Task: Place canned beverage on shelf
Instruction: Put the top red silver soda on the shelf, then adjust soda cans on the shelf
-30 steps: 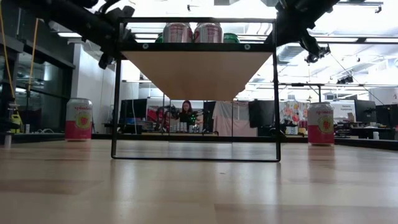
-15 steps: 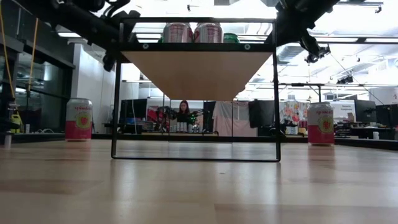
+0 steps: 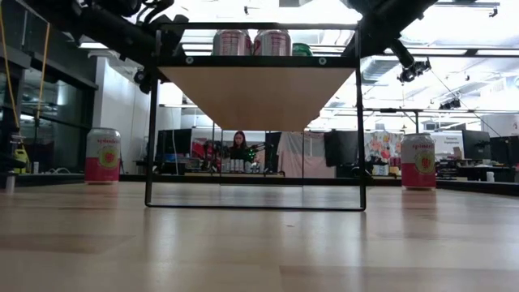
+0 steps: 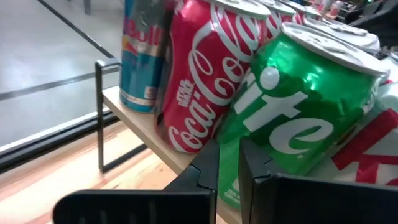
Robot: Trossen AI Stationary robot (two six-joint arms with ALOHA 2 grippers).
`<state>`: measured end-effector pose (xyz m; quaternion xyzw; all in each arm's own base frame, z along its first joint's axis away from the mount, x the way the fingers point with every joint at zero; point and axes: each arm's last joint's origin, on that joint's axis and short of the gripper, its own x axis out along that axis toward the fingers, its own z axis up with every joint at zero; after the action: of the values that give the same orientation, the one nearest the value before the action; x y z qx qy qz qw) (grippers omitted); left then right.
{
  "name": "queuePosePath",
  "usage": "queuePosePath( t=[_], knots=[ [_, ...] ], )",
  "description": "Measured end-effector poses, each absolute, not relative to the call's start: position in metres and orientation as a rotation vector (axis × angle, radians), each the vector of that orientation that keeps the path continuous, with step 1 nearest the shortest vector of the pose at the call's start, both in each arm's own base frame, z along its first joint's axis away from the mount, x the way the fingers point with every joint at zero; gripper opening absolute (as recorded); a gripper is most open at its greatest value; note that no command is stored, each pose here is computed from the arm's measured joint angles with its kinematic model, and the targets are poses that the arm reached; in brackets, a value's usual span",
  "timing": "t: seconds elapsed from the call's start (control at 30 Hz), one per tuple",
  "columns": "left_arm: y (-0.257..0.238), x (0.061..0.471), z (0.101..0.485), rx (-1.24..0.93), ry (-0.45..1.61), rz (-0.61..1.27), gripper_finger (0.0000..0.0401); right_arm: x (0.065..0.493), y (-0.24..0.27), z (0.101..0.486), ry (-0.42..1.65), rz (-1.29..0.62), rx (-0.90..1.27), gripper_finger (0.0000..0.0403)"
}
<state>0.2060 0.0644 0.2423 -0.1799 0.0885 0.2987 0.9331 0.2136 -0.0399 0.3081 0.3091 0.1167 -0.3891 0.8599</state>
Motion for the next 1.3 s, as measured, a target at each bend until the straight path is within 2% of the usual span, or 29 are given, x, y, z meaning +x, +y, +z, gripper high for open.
queuePosePath(
  t=[0.27, 0.57, 1.3],
  knots=[
    [0.068, 0.203, 0.244, -0.358, 0.148, 0.73, 0.0, 0.205, -0.078, 0.31, 0.124, -0.951, 0.827, 0.0],
    [0.077, 0.2, 0.244, -0.368, 0.134, 0.788, 0.0, 0.228, -0.104, 0.291, 0.212, -0.797, 0.976, 0.0],
    [0.095, 0.192, 0.244, -0.373, 0.113, 0.896, 0.0, 0.238, -0.108, 0.294, 0.117, -0.738, 1.022, 0.0]
  ],
)
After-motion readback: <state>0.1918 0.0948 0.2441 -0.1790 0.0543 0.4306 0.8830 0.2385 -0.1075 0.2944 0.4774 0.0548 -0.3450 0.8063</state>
